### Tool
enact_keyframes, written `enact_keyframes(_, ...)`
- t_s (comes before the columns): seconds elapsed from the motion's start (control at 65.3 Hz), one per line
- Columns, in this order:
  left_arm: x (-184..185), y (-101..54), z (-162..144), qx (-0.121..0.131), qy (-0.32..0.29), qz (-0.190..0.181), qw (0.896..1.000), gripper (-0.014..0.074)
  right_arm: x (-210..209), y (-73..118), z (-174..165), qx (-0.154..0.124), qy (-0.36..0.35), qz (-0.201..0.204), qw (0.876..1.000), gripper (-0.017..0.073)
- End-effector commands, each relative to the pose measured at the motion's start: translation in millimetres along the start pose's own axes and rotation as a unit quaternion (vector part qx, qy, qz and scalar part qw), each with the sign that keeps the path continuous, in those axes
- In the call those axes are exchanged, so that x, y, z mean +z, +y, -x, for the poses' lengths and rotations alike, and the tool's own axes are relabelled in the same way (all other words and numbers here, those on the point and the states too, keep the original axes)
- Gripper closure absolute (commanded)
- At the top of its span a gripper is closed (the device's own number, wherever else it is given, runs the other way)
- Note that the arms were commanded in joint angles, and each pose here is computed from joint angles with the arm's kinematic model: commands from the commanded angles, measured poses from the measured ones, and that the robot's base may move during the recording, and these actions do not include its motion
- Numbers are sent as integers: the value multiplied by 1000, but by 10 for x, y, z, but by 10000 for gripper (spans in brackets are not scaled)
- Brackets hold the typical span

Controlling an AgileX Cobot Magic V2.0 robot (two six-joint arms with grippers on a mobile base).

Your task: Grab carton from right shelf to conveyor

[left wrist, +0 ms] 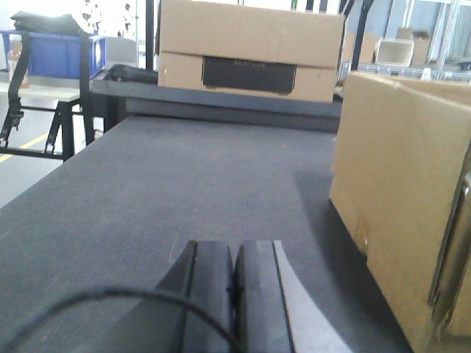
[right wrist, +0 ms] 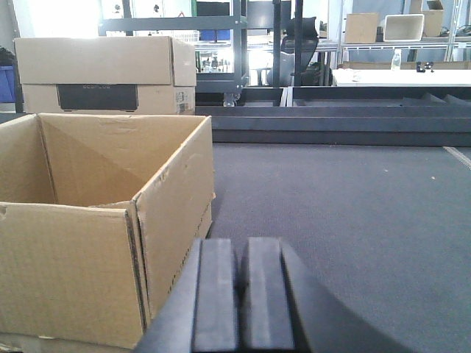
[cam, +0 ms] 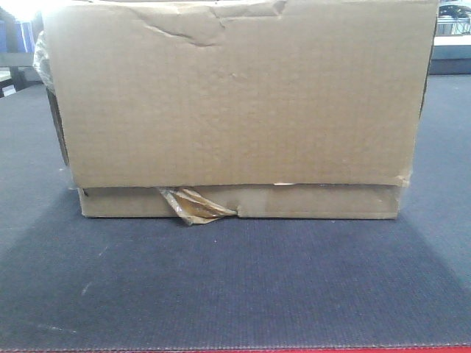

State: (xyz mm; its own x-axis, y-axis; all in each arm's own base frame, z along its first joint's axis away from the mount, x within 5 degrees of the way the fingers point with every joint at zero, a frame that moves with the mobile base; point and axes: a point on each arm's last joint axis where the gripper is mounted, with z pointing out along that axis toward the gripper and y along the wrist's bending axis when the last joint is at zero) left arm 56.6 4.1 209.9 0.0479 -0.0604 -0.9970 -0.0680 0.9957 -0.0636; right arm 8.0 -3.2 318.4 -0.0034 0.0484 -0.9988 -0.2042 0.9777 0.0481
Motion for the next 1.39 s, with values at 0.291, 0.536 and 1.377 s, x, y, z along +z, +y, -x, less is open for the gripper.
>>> enact_keyframes(0.291, -5, 0, 28, -5, -19, 1, 1000, 612, -10, 0, 32, -5, -19, -1, 1000, 634)
enact_keyframes(0.536, -5, 0, 28, -5, -19, 1, 1000, 612, -10, 0, 32, -5, -19, -1, 1000, 634)
enact_keyframes(1.377, -5, 0, 28, -5, -19, 1, 1000, 612, 387, -78, -762, -22, -4, -97, 995, 634)
